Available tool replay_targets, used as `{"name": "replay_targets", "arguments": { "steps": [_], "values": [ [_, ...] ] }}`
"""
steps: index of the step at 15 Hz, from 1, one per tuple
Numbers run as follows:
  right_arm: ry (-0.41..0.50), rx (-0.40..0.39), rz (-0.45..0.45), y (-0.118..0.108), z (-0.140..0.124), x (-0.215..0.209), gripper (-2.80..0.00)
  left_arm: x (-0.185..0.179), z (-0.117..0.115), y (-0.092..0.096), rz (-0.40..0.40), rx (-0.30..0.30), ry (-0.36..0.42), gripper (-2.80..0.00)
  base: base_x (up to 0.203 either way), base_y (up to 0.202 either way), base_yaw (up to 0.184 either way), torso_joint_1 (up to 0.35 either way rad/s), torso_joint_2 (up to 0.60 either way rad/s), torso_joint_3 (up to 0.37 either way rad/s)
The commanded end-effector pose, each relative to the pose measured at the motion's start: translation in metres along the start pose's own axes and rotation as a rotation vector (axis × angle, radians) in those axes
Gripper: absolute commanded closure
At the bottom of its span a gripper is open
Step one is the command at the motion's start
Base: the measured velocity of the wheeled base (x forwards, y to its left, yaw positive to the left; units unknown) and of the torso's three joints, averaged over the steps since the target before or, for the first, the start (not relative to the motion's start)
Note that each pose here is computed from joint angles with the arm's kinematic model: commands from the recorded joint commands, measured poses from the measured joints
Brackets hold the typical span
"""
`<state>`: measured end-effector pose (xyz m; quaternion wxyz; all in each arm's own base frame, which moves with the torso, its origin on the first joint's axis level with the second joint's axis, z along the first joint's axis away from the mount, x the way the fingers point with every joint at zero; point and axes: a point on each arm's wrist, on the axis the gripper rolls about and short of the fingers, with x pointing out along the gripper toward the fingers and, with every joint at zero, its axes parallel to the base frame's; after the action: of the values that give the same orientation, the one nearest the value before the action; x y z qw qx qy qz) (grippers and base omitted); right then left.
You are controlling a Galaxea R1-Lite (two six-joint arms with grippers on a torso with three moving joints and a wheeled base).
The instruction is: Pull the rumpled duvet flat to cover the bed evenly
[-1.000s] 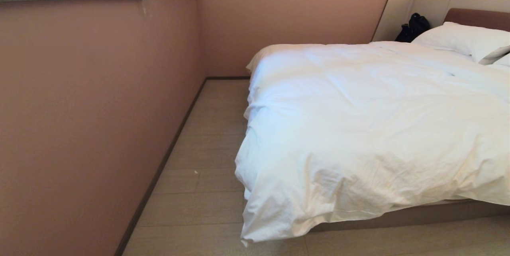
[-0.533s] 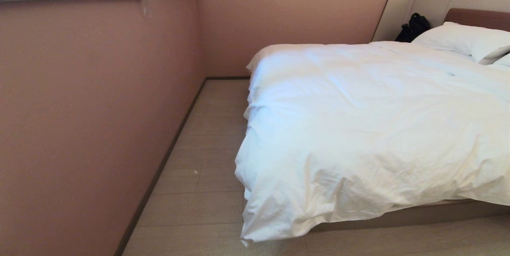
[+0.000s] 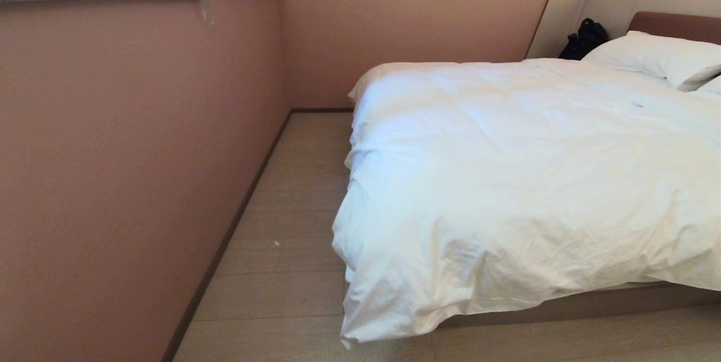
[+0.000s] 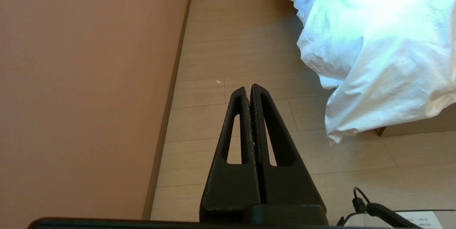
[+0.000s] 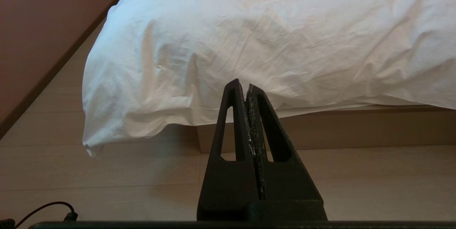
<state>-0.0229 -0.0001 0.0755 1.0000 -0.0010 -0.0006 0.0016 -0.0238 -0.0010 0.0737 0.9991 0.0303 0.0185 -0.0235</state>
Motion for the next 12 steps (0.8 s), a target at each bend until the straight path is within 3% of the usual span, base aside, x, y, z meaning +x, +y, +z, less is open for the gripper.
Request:
{"name": "replay_targets", "arguments": {
  "steps": [1,12],
  "values": [
    [0.001,0.0,0.001,0.0,0.0,0.0001,0.0,0.0,0.0,0.0,0.0,0.0,0.0,0.0,0.0,0.0,0.0,0.0,0.0,0.0],
    [0.001,0.003,0.0,0.0,0.0,0.0001,0.0,0.0,0.0,0.0,0.0,0.0,0.0,0.0,0.0,0.0,0.0,0.0,0.0,0.0]
  ]
}}
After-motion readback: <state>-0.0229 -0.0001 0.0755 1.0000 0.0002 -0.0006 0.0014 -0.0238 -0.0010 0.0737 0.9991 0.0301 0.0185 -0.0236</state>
